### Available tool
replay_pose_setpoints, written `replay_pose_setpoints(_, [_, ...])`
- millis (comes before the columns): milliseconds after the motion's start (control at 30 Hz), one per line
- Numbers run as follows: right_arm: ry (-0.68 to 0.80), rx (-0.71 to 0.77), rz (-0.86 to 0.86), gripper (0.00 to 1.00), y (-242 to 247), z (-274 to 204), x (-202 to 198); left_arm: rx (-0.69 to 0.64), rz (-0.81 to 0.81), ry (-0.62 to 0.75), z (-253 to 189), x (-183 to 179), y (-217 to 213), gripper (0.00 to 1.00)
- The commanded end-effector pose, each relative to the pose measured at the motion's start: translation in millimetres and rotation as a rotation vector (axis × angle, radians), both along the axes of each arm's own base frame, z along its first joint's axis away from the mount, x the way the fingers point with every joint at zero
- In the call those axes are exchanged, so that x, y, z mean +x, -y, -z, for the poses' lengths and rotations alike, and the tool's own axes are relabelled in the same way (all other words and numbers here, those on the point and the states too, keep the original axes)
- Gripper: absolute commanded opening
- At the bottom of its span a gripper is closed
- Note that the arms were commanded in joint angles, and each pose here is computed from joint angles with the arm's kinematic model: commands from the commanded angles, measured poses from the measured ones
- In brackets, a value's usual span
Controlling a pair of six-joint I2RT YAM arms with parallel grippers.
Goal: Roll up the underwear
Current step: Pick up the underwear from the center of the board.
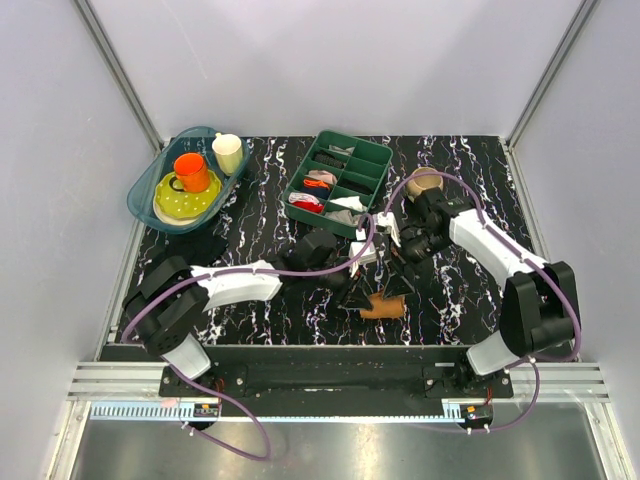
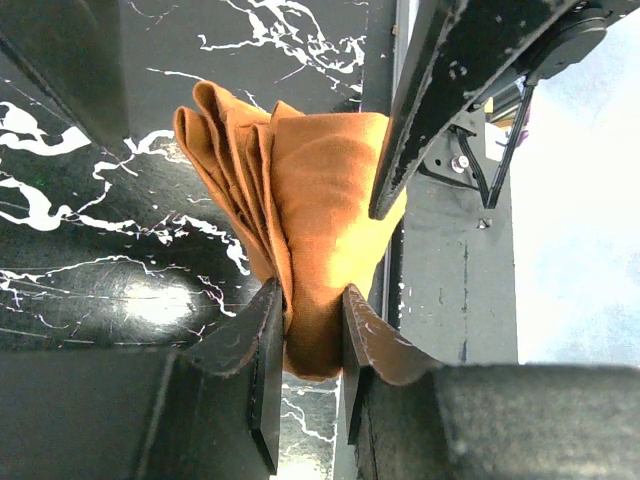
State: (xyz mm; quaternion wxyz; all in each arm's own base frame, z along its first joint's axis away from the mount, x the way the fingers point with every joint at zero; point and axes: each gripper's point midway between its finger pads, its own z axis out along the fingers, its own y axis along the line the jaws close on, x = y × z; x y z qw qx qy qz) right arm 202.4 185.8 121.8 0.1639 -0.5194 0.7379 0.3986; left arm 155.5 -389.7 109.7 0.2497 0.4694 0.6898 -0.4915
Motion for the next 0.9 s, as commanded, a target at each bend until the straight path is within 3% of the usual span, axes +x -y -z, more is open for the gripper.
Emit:
replay_pose_setpoints(0, [-0.074, 0.062, -0.078, 1.00, -8, -11, -15, -0.072, 0.055, 0.068, -23, -3, 0, 0.09])
replay_pose_setpoints(433, [-0.154, 0.023, -0.105, 1.00, -8, 12, -41, -0.062, 0.001, 0.087, -28, 12, 3, 0.08])
replay_pose_setpoints(667, [-0.164, 0.025, -0.066, 0.90, -15, 15, -35, -0.087, -0.019, 0.098, -37, 14, 3, 0.08])
replay_pose_setpoints(867, [-0.165, 0.047, -0.070, 0.38, -19, 7, -32, -0.083, -0.029, 0.096, -35, 15, 1, 0.08])
